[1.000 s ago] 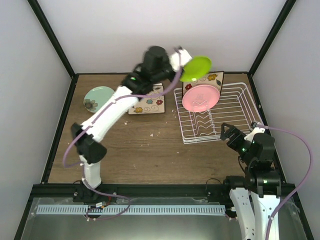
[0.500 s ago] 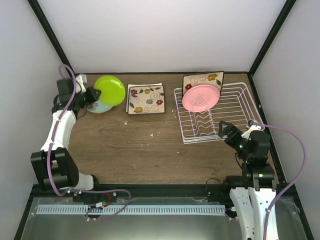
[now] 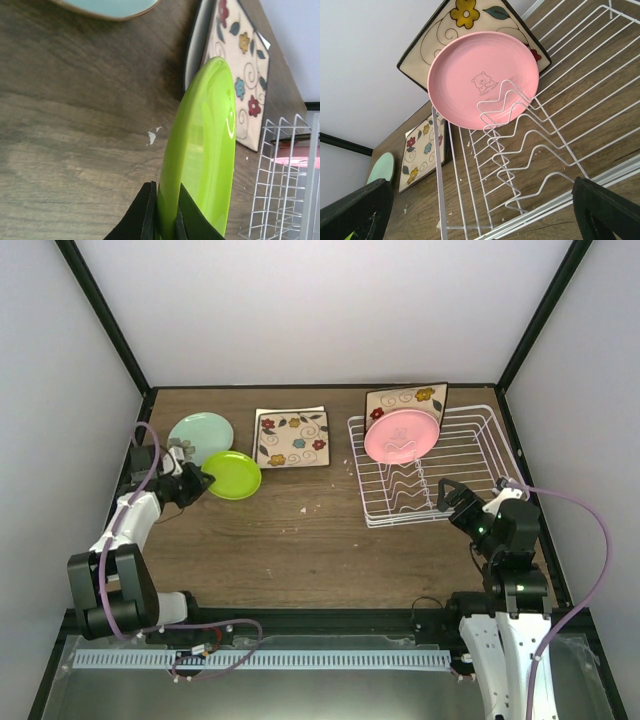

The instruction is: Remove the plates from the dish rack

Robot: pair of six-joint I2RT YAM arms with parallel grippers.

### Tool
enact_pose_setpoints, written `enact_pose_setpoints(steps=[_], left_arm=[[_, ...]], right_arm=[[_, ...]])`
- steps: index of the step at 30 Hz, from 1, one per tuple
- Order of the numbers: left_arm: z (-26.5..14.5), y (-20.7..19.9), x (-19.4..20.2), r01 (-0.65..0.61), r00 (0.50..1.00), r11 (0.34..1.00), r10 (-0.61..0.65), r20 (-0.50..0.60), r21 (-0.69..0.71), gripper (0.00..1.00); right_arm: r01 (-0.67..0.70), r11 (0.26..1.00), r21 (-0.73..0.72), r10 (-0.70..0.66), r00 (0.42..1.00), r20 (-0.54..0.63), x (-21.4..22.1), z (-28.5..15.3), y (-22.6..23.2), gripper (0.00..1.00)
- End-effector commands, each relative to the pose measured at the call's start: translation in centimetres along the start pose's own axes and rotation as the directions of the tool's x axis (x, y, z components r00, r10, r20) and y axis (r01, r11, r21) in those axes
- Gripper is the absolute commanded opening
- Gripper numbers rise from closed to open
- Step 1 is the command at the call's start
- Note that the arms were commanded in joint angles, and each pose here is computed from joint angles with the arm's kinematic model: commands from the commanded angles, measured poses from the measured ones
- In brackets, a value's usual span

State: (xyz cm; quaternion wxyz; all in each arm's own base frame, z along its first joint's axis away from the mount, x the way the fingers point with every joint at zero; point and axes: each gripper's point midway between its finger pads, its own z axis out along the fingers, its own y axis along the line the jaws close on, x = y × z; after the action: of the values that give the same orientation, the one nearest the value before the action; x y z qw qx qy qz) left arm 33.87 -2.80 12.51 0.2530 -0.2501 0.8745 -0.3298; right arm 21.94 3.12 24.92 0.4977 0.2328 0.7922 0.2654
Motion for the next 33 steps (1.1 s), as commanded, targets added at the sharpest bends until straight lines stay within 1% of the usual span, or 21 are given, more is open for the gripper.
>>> enact_pose_setpoints(steps=[1, 5, 13, 14, 16, 20, 25, 26, 28, 31, 33], left_arm=[[0.3, 2.3, 1.9, 0.072, 0.997, 0.995, -0.075, -0.031, -0.069, 0.04], [0.6, 4.6, 4.5, 0.131, 0.987, 0.983, -0.141, -0.071, -0.128, 0.04], [0.3, 6.7, 6.8, 0.156, 0.982, 0.969, -0.172, -0.075, -0.19, 0.05], [0.2, 7.0, 7.0, 0.161, 0.981, 0.966, -0.178, -0.073, -0.202, 0.08], [0.1, 7.6, 7.4, 0.169, 0.98, 0.959, -0.189, -0.07, -0.226, 0.18], [0.1, 8.5, 8.1, 0.188, 0.975, 0.948, -0.211, -0.066, -0.255, 0.31], [0.0, 8.7, 8.3, 0.21, 0.97, 0.941, -0.235, -0.064, -0.265, 0.44], [0.0, 8.8, 8.3, 0.215, 0.969, 0.939, -0.24, -0.063, -0.269, 0.49], [-0.2, 9.1, 8.4, 0.226, 0.966, 0.929, -0.254, -0.059, -0.292, 0.61], [-0.7, 9.9, 8.5, 0.26, 0.955, 0.903, -0.293, -0.045, -0.343, 0.77], [-1.2, 10.7, 8.4, 0.292, 0.945, 0.876, -0.326, -0.027, -0.384, 0.82]], right_arm=[[0.023, 1.0, -0.017, -0.022, 0.999, 0.036, -0.8, -0.9, 0.8, 1.0], [0.029, 1.0, -0.009, -0.029, 0.999, 0.035, -0.8, -1.1, 0.7, 1.0], [0.024, 1.0, -0.006, -0.024, 0.999, 0.033, -0.3, -1.5, 0.3, 1.0], [0.023, 1.0, -0.005, -0.023, 0.999, 0.034, -0.3, -1.6, 0.3, 1.0], [0.024, 1.0, -0.005, -0.024, 0.999, 0.032, -0.2, -1.6, 0.3, 1.0], [0.025, 1.0, -0.001, -0.025, 0.999, 0.036, -0.2, -1.9, 0.3, 1.0], [0.021, 1.0, 0.002, -0.021, 0.999, 0.041, -0.1, -2.2, 0.2, 1.0], [0.021, 1.0, 0.003, -0.022, 0.999, 0.044, -0.2, -2.3, 0.2, 1.0], [0.022, 1.0, 0.004, -0.022, 0.998, 0.05, -0.3, -2.5, 0.2, 1.0], [0.019, 1.0, 0.011, -0.02, 0.998, 0.058, -0.3, -2.9, 0.1, 1.0], [0.017, 1.0, 0.015, -0.018, 0.998, 0.063, -0.4, -3.1, 0.0, 1.0]])
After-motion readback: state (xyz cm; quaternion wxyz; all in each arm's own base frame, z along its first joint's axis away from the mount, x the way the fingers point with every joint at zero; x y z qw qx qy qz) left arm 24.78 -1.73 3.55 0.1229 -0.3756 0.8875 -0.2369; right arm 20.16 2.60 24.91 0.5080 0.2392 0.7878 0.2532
